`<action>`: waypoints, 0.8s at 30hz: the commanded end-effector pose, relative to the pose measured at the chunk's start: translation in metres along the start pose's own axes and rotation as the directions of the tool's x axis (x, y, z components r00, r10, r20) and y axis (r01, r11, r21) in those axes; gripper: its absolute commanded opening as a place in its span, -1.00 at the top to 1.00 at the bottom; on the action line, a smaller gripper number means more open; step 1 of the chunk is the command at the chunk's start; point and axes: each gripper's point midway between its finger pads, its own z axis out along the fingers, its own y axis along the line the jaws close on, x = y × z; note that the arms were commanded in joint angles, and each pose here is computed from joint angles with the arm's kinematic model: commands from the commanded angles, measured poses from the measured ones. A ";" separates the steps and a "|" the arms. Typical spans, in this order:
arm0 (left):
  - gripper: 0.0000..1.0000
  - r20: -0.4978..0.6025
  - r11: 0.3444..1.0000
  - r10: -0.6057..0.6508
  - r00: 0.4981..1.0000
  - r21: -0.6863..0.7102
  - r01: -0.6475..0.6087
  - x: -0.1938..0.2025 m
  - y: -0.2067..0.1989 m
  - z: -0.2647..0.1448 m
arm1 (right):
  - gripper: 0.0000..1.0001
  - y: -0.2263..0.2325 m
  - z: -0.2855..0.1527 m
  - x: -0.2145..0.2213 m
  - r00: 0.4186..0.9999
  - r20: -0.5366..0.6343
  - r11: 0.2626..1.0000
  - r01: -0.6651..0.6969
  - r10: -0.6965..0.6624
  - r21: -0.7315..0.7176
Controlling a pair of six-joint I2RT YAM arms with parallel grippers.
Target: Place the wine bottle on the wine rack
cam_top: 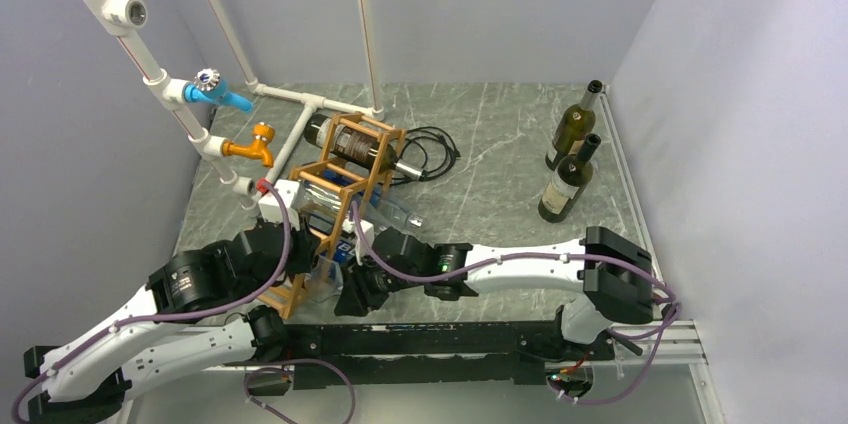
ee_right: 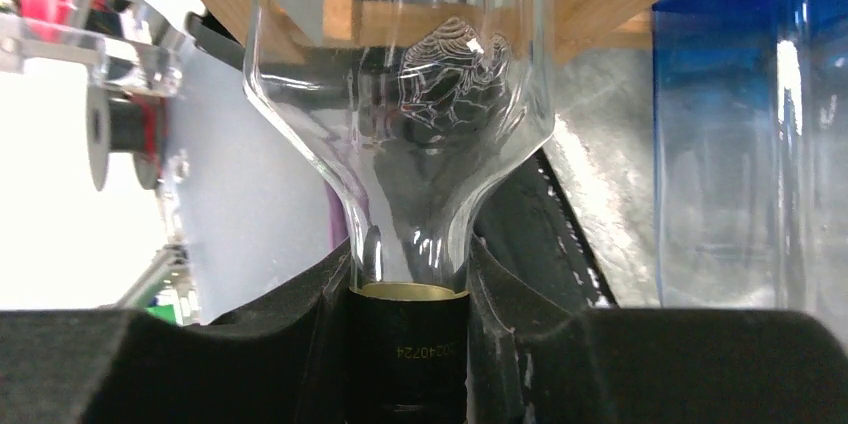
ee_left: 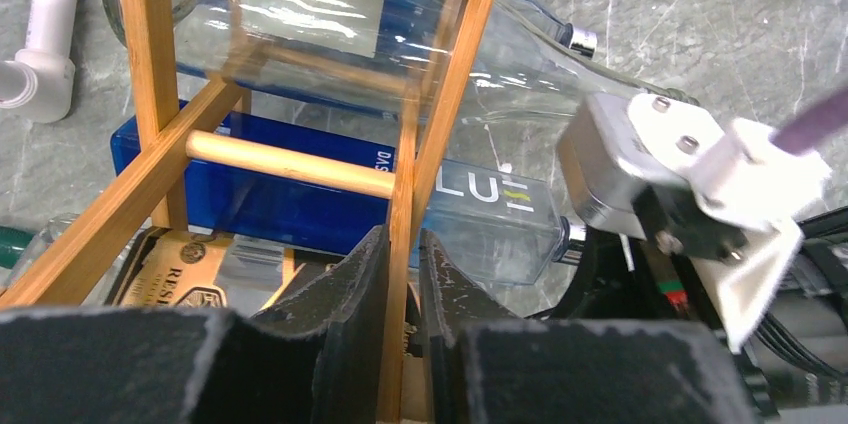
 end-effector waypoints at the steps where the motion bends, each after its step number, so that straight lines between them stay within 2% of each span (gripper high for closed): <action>1: 0.49 -0.095 0.999 0.004 0.996 0.051 0.001 0.023 -0.007 -0.002 | 0.40 0.046 -0.005 -0.074 0.972 0.223 0.977 -0.025 0.073 -0.211; 6: -0.14 -0.070 0.997 0.035 0.997 0.076 -0.030 0.014 -0.006 -0.010 | 0.09 0.031 0.004 -0.064 0.981 0.194 0.988 0.015 0.015 -0.151; 9: -0.38 -0.026 0.996 0.046 0.999 0.082 -0.044 0.000 -0.004 -0.018 | -0.12 0.030 0.000 -0.064 0.982 0.183 0.991 0.058 -0.035 -0.121; 13: -0.57 0.032 0.996 0.046 0.998 0.079 -0.048 -0.019 0.003 -0.032 | -0.35 0.029 -0.013 -0.059 0.981 0.182 0.990 0.089 -0.068 -0.111; 19: -0.77 0.103 0.997 0.021 0.994 0.076 -0.029 -0.040 0.013 -0.050 | -0.45 0.022 -0.040 -0.062 0.970 0.188 0.987 0.161 -0.156 -0.014; 24: -0.93 0.154 0.997 -0.004 0.988 0.074 -0.008 -0.052 0.020 -0.062 | -0.51 0.019 -0.075 -0.083 0.933 0.229 0.960 0.264 -0.279 0.095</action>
